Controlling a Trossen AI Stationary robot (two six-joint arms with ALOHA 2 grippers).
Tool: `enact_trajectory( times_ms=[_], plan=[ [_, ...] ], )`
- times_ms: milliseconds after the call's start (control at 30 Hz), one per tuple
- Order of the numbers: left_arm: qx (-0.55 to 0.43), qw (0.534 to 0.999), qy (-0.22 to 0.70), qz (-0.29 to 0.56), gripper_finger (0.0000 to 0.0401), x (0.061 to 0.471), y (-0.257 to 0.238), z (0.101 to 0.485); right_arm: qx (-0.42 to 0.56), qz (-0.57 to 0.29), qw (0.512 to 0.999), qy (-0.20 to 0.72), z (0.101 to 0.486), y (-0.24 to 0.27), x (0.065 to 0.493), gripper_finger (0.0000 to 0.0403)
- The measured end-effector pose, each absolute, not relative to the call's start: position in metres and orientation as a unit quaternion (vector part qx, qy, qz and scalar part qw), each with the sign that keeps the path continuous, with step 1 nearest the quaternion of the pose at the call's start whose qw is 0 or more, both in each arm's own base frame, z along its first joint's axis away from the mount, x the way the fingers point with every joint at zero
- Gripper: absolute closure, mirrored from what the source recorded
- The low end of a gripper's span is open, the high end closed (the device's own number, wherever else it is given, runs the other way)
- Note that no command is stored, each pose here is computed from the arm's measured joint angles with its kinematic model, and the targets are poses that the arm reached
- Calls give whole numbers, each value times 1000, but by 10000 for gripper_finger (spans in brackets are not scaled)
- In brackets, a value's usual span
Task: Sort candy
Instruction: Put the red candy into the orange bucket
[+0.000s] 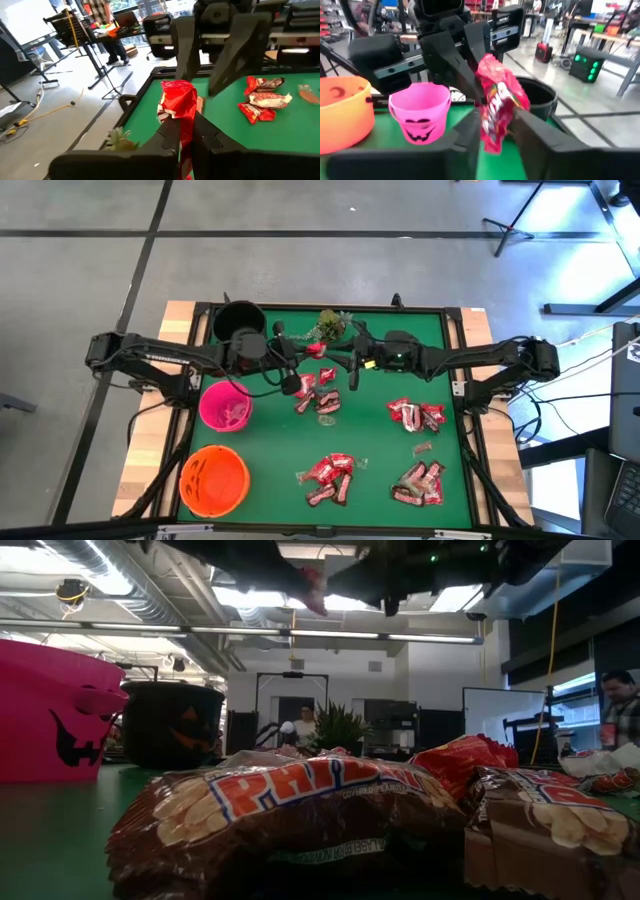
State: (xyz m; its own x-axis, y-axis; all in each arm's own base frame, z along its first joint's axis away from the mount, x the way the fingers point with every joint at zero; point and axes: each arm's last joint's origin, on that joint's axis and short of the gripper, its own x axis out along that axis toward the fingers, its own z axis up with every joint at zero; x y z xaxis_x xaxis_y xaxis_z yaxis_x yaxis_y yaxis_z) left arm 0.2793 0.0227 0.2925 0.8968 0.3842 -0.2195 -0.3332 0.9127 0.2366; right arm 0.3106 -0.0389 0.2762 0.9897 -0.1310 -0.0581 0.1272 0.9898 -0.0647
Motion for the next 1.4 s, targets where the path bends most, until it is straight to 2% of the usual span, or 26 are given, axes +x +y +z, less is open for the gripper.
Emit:
enact_trajectory(
  times_ms=[167,300,500,633,900,1100,1233,1400],
  plan=[
    [108,968,176,141,399,242,4,311,-47,-74,996,32,291,-38,297,196],
    [107,963,239,66,400,206,-20,329,-59,-90,994,31,302,-37,285,168],
    [27,951,309,-5,401,163,-53,373,-68,-90,993,41,306,-36,277,164],
    [-39,934,352,-43,401,151,-74,392,-68,-90,993,41,307,-36,277,164],
    [-147,830,537,-31,401,148,-122,365,-67,-91,992,48,305,-37,277,164],
    [-198,791,578,3,400,153,-153,349,-68,-91,992,51,305,-37,277,164],
    [-230,772,592,23,369,152,-166,343,-68,-91,992,51,305,-37,277,164],
    [-244,759,602,38,299,150,-176,338,-68,-91,992,51,305,-37,277,164]
  ],
)
